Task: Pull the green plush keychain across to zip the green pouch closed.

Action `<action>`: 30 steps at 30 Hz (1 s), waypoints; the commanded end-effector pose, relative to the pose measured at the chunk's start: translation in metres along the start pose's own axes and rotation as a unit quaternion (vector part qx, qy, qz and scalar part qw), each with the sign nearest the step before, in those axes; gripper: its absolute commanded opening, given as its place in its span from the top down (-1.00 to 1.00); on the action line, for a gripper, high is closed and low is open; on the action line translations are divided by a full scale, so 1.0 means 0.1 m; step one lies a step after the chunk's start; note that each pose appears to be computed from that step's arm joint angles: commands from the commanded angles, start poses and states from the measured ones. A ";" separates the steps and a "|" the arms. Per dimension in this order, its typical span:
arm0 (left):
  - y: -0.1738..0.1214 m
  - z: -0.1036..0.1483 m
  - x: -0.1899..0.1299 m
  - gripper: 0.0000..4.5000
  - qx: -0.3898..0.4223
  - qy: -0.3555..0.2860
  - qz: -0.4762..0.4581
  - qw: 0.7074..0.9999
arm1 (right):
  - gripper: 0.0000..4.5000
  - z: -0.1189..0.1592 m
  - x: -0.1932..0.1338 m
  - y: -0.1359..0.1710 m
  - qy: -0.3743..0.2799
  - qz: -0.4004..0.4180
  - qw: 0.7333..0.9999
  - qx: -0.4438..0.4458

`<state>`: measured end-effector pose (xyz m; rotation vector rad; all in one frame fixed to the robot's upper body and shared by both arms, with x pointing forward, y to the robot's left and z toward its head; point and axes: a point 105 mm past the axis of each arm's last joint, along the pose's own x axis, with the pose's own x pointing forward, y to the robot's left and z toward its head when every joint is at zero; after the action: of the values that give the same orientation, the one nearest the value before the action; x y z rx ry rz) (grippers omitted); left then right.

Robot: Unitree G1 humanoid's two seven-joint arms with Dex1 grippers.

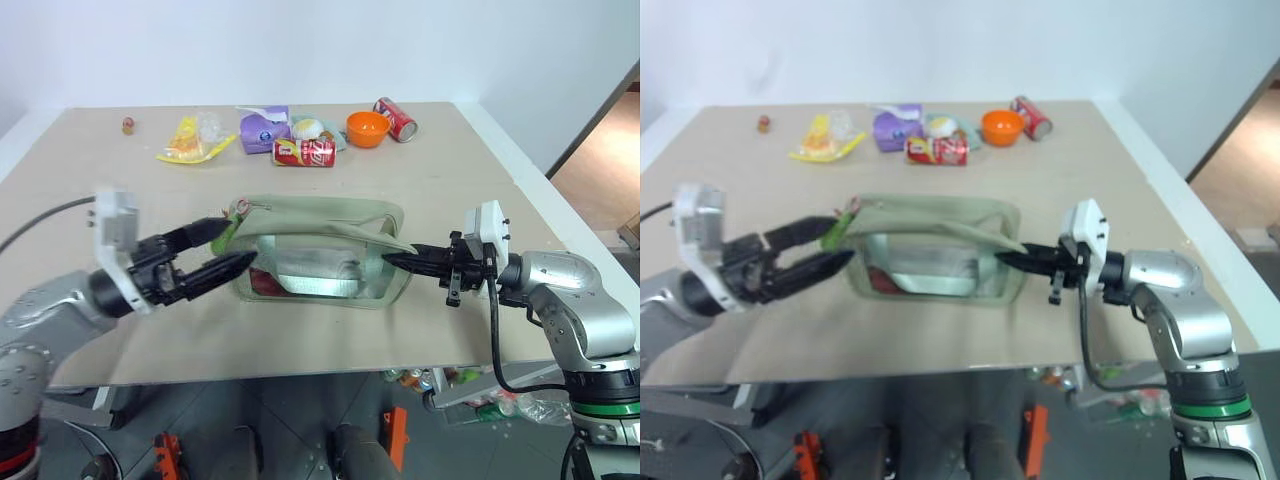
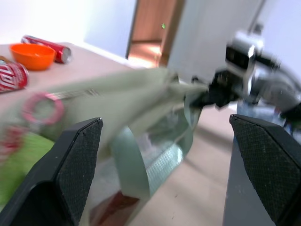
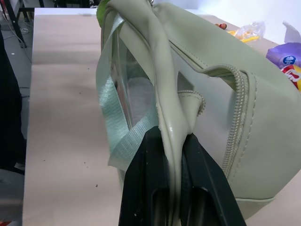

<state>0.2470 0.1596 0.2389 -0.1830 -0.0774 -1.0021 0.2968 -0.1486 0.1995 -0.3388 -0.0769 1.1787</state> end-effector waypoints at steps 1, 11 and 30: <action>0.20 0.01 -0.19 -1.00 0.050 0.024 0.074 0.996 | 0.98 0.09 0.02 0.00 -0.012 0.003 1.000 -0.022; 0.40 -0.18 -0.11 -1.00 0.047 -0.004 0.103 0.994 | 0.98 0.18 0.05 -0.02 -0.020 0.007 0.999 -0.035; 0.63 -0.23 -0.12 0.94 0.018 -0.026 0.124 0.992 | 1.00 0.14 0.01 -0.03 -0.008 -0.003 0.999 -0.043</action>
<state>0.2923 0.1966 0.1946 -0.2116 -0.0589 -0.7523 0.2991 -0.1449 0.2072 -0.3755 -0.1178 1.1755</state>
